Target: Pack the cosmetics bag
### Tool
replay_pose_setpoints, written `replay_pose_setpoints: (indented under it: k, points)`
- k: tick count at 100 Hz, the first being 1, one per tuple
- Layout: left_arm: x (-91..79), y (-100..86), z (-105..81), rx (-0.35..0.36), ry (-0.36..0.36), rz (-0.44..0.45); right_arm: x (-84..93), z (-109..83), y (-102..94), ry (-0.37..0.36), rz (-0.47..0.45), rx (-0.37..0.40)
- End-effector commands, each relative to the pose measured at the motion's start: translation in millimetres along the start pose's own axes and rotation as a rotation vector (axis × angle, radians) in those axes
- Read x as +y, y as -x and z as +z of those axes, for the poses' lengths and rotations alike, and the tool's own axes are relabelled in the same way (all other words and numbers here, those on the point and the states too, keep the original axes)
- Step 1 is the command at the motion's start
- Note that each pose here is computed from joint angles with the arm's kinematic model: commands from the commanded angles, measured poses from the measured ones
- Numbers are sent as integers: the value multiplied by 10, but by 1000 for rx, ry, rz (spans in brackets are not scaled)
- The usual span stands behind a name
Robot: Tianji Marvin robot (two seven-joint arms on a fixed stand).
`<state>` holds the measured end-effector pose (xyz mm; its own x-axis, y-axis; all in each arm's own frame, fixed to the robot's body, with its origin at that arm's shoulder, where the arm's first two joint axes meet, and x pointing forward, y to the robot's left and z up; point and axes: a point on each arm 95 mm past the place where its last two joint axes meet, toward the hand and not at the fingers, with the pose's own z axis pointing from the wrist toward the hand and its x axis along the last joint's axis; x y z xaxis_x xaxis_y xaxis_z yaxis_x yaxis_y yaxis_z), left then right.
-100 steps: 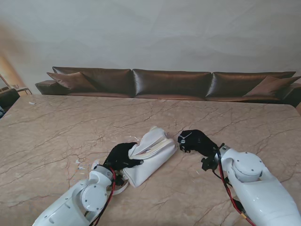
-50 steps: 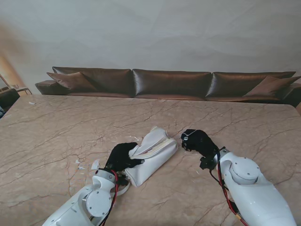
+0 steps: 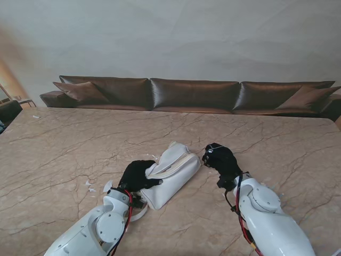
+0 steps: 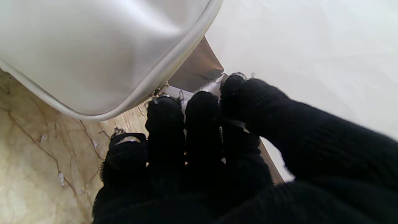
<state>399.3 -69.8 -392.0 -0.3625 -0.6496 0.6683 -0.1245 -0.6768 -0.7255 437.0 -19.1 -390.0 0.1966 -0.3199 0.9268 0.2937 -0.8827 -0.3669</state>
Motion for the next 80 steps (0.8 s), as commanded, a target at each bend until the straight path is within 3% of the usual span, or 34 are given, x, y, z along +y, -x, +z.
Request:
replay_pose_setpoints:
  k: [1, 8, 19, 37, 57, 68, 80]
  points:
    - [193, 234, -233, -65, 81, 30, -47, 35, -116, -12, -8, 34]
    - [181, 236, -227, -53, 89, 51, -48, 22, -151, -30, -17, 25]
    - [92, 189, -200, -26, 92, 92, -25, -23, -224, -118, -77, -36]
    - [-216, 26, -125, 27, 86, 185, 2, -56, -321, -197, -209, -118]
    - [-555, -57, -107, 74, 179, 287, -10, -59, -304, -216, -227, -133]
    - [-584, -44, -128, 85, 221, 305, -8, -49, -218, -214, -204, -135]
    - [-489, -10, -146, 90, 251, 298, -15, -44, -129, -228, -202, -148]
